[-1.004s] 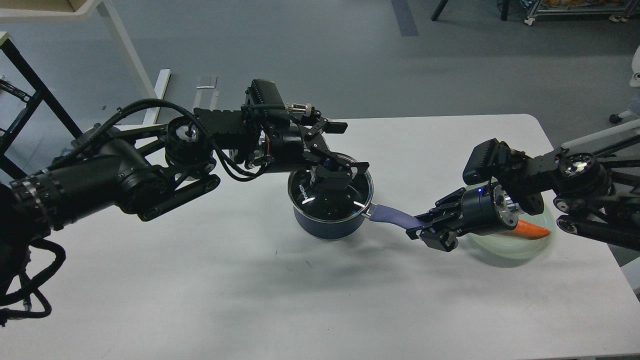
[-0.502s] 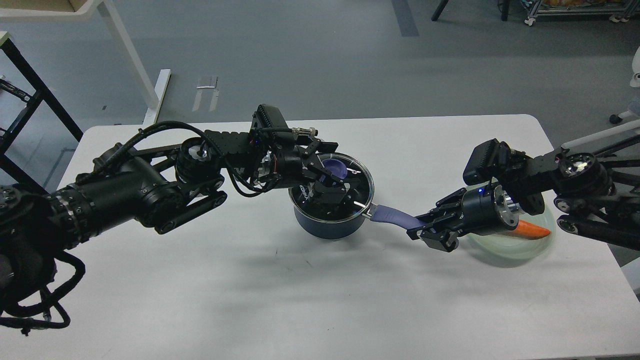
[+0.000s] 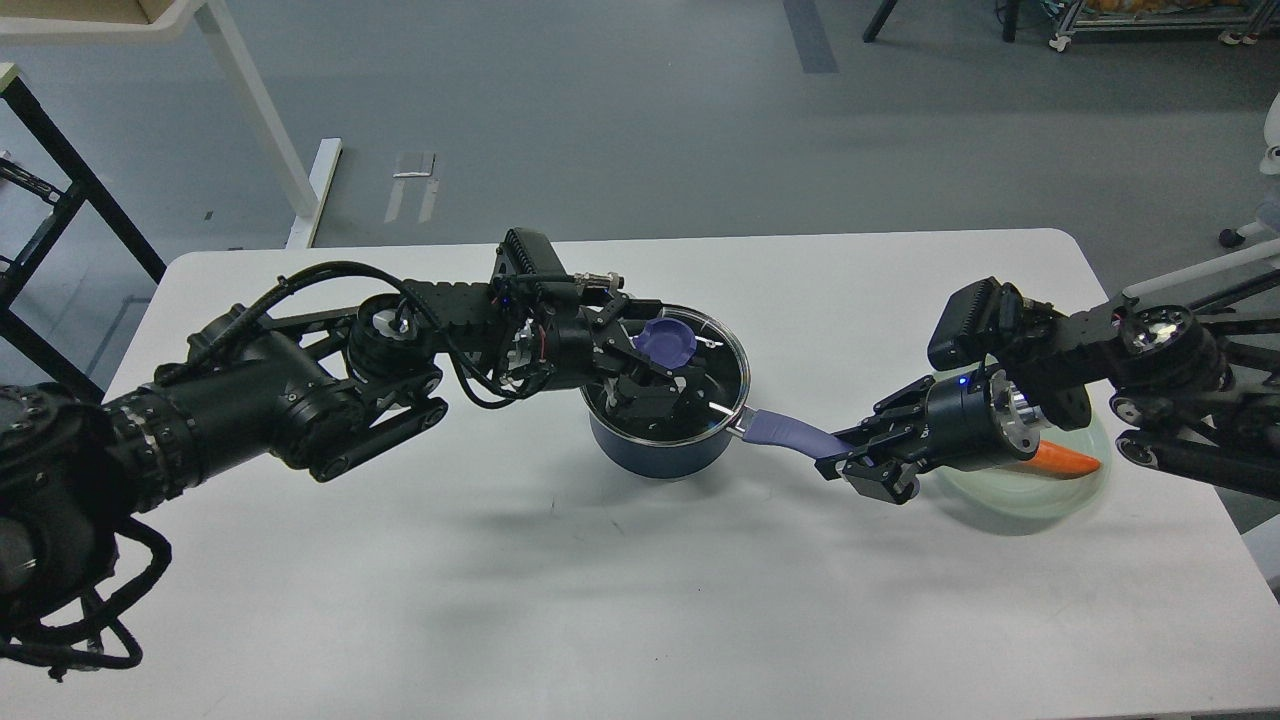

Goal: Open pot lid
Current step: 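Lift the glass lid off the pan with the left gripper, moving it aside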

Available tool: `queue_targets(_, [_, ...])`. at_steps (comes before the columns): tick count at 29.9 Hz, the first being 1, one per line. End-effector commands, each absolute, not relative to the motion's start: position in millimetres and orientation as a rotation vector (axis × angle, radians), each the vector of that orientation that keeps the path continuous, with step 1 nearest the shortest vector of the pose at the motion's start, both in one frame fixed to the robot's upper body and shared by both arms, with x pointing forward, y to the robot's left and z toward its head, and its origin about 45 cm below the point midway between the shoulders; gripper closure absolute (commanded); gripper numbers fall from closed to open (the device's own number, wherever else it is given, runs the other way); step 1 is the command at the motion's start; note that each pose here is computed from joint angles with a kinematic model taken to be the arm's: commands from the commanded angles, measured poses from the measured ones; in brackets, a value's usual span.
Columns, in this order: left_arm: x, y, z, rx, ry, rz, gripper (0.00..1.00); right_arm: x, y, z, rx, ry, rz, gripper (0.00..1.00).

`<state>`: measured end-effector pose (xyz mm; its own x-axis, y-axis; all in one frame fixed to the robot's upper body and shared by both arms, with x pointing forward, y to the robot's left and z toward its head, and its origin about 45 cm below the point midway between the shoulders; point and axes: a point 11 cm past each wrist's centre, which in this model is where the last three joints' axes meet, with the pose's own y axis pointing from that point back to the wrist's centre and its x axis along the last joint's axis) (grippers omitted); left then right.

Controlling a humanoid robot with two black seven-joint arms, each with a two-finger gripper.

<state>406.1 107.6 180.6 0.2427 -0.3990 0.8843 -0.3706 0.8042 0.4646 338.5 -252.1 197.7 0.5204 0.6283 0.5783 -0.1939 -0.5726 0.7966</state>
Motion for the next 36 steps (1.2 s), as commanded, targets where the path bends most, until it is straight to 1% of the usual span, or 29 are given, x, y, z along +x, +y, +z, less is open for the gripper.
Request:
queue_targets(1, [405.7, 110.3, 178.5, 0.698, -1.360, -0.029, 0.39, 338.4, -251.4, 197.6, 1.873, 0.359, 1.163, 0.69])
queue_targets(3, [405.9, 111.9, 178.3, 0.702, -1.364, -0.032, 0.50, 338.4, -251.4, 197.6, 1.873, 0.359, 1.163, 0.69])
queue_targets(5, [404.9, 112.0, 177.5, 0.703, -1.366, -0.040, 0.59, 338.4, -251.4, 197.6, 1.873, 0.359, 1.163, 0.69])
queue_targets(6, [405.1, 109.7, 180.5, 0.695, -1.374, -0.041, 0.68, 338.4, -251.4, 197.6, 1.873, 0.359, 1.163, 0.69])
queue_targets(10, [401.4, 98.4, 189.9, 0.651, -1.398, -0.044, 0.69, 338.4, -253.5, 198.9, 1.874, 0.351, 1.160, 0.69])
queue_targets(12, [400.6, 94.6, 202.9, 0.627, -1.425, -0.053, 0.69, 338.3, -255.1, 198.8, 1.871, 0.351, 1.158, 0.69])
queue_targets(13, [404.6, 100.4, 210.9, 0.633, -1.441, -0.046, 0.69, 338.8, -256.1, 199.6, 1.869, 0.347, 1.158, 0.69])
queue_targets(15, [410.3, 119.7, 219.6, 0.664, -1.455, -0.034, 0.68, 338.5, -256.9, 199.2, 1.869, 0.346, 1.156, 0.69])
queue_targets(18, [410.5, 146.6, 236.1, 0.684, -1.474, -0.019, 0.68, 338.6, -258.1, 199.5, 1.868, 0.344, 1.154, 0.69])
queue_targets(25, [399.5, 249.2, 258.2, 0.839, -1.453, 0.040, 0.67, 339.0, -258.0, 200.1, 1.867, 0.343, 1.156, 0.69])
queue_targets(28, [381.9, 297.7, 245.0, 0.910, -1.420, 0.066, 0.67, 339.0, -257.9, 200.1, 1.868, 0.342, 1.155, 0.69])
queue_targets(32, [356.6, 342.1, 221.7, 0.966, -1.390, 0.087, 0.67, 339.0, -258.0, 200.1, 1.867, 0.343, 1.156, 0.69])
queue_targets(36, [335.8, 364.9, 199.5, 1.004, -1.324, 0.088, 0.66, 339.2, -257.7, 200.4, 1.867, 0.342, 1.157, 0.69])
